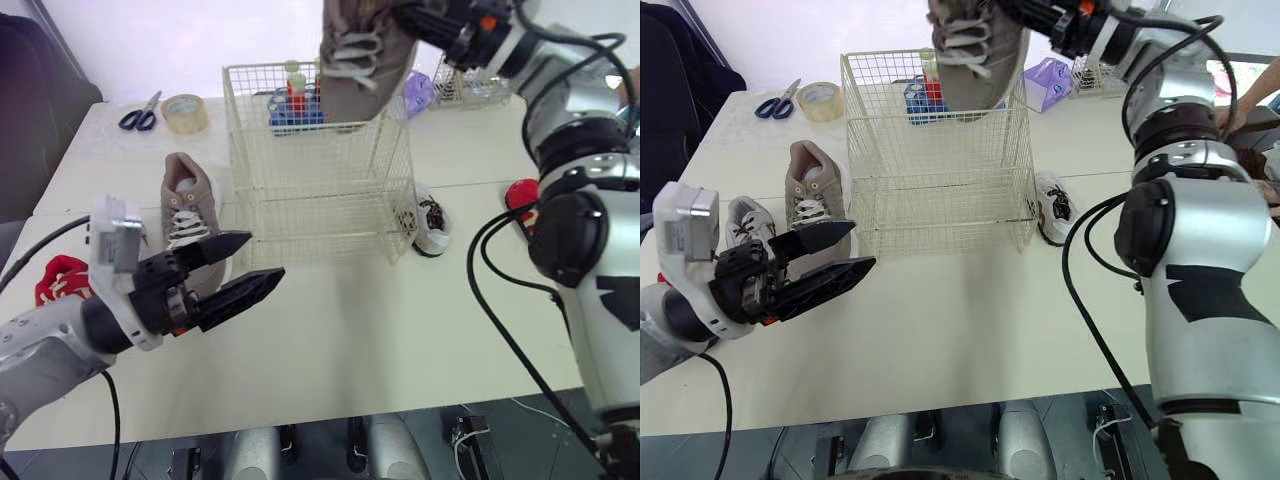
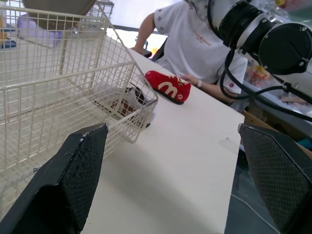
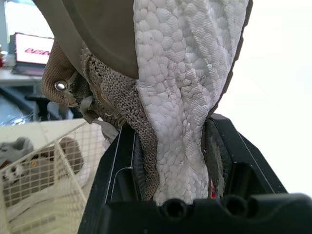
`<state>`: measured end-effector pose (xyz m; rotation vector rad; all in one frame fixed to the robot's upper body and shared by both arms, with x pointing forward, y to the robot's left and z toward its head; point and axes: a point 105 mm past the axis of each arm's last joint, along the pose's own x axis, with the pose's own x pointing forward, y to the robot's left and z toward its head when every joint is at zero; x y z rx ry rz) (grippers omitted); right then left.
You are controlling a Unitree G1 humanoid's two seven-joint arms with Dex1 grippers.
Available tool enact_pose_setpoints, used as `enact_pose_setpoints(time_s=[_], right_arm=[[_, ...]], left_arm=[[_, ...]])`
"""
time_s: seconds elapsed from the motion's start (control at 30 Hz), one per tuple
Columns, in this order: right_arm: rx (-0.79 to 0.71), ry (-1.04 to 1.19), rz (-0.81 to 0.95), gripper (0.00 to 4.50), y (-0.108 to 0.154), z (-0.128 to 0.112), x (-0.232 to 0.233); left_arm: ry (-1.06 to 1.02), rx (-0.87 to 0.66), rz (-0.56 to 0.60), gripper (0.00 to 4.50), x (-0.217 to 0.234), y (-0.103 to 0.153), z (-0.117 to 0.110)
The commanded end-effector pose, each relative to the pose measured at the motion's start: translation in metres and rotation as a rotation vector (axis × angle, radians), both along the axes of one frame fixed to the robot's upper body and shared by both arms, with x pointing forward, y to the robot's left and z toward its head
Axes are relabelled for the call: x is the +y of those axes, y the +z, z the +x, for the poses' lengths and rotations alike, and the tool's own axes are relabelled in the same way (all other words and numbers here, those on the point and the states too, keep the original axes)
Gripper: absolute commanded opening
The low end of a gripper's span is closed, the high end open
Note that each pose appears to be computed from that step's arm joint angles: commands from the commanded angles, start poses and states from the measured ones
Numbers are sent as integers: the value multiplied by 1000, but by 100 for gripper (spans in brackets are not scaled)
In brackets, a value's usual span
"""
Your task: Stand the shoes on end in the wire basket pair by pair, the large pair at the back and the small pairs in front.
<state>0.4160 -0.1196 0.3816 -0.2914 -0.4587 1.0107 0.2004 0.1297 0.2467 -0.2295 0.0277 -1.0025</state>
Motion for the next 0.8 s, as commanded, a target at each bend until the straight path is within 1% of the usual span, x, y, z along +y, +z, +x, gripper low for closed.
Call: enact_pose_setpoints(time_s=[0.03, 0.23, 0.4, 0.57, 0.77, 0.8], right_arm=[[16, 17, 11, 130, -4, 1, 3], [110, -51, -13, 130, -30, 13, -4], [112, -129, -29, 130, -36, 18, -15], [124, -134, -16, 130, -37, 19, -18], [113, -168, 5, 426, -36, 21, -24], [113, -167, 9, 445, -36, 21, -26]], left_arm=[[-6, -30, -11, 445, -5, 4, -4], [15, -29, -18, 445, -6, 2, -4], [23, -26, -18, 445, -6, 1, -3], [21, -22, -15, 445, -7, 0, 0], [18, -21, -12, 450, -6, -3, 2], [17, -21, -12, 450, -5, -3, 3]])
